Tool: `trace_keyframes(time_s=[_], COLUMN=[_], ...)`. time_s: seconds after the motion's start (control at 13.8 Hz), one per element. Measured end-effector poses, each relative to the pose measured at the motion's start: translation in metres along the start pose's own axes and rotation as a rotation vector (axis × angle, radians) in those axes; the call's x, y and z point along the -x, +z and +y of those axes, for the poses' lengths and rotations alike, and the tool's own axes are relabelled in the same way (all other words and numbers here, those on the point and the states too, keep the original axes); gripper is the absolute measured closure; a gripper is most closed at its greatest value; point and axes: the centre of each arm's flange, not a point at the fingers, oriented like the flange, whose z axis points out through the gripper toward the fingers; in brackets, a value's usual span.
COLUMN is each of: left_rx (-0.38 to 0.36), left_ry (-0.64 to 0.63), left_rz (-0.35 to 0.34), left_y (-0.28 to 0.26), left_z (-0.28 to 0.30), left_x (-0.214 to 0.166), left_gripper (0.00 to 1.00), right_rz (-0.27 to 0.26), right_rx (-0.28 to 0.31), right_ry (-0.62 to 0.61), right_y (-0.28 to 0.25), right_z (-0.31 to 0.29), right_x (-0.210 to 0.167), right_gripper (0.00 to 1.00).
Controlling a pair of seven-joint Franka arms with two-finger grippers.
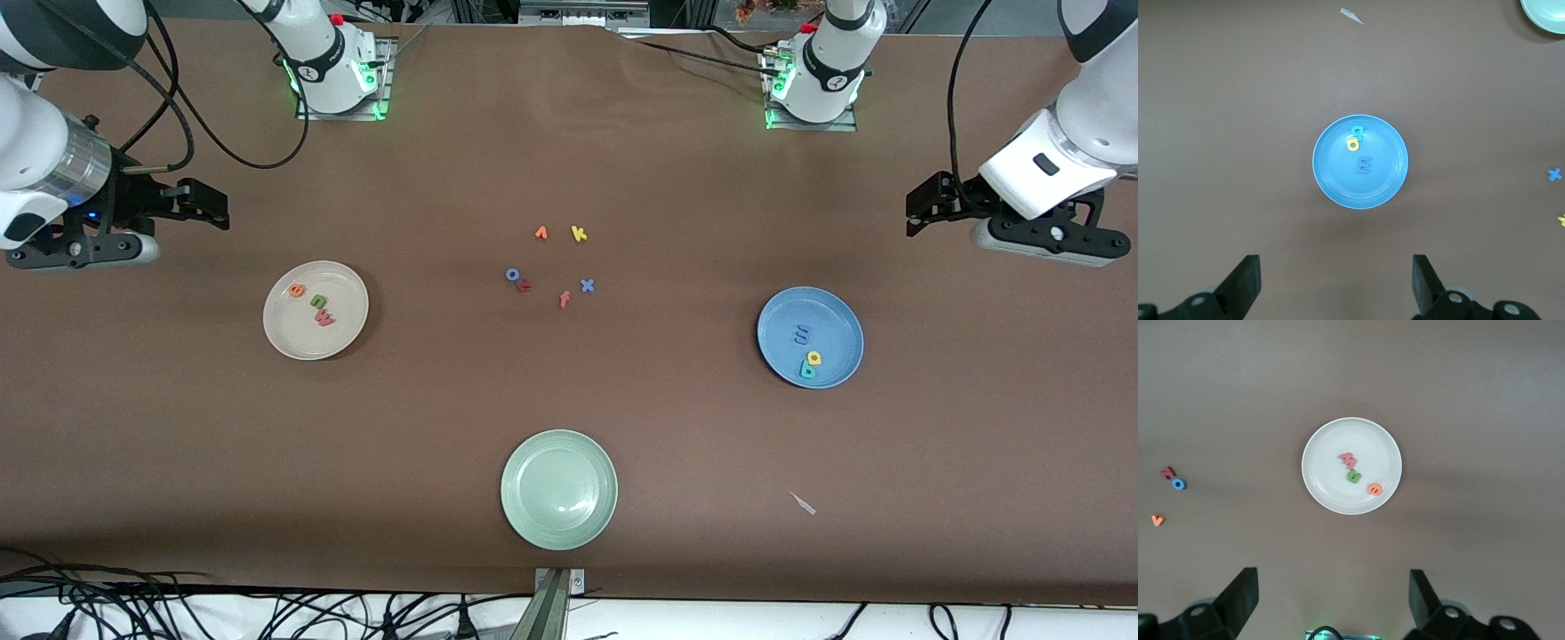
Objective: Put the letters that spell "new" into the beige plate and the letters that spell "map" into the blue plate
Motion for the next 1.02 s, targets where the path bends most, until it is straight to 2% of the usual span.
trace_keyframes(time_s=[0.22,1.02], left_rx=[0.000,-0.001], left_ry=[-0.010,-0.062], left_rz=[0.006,0.011], left_y=[-0.003,-0.005], left_z=[-0.006,-0.012], left_x=[0.001,0.003], left_gripper=[0.00,0.00], right_rz=[0.024,0.024], right_rx=[0.000,0.000], right_ry=[0.000,-0.002], right_y=[-0.014,-0.018], right_z=[0.000,0.000], right_x=[0.001,0.002], right_gripper=[0.00,0.00])
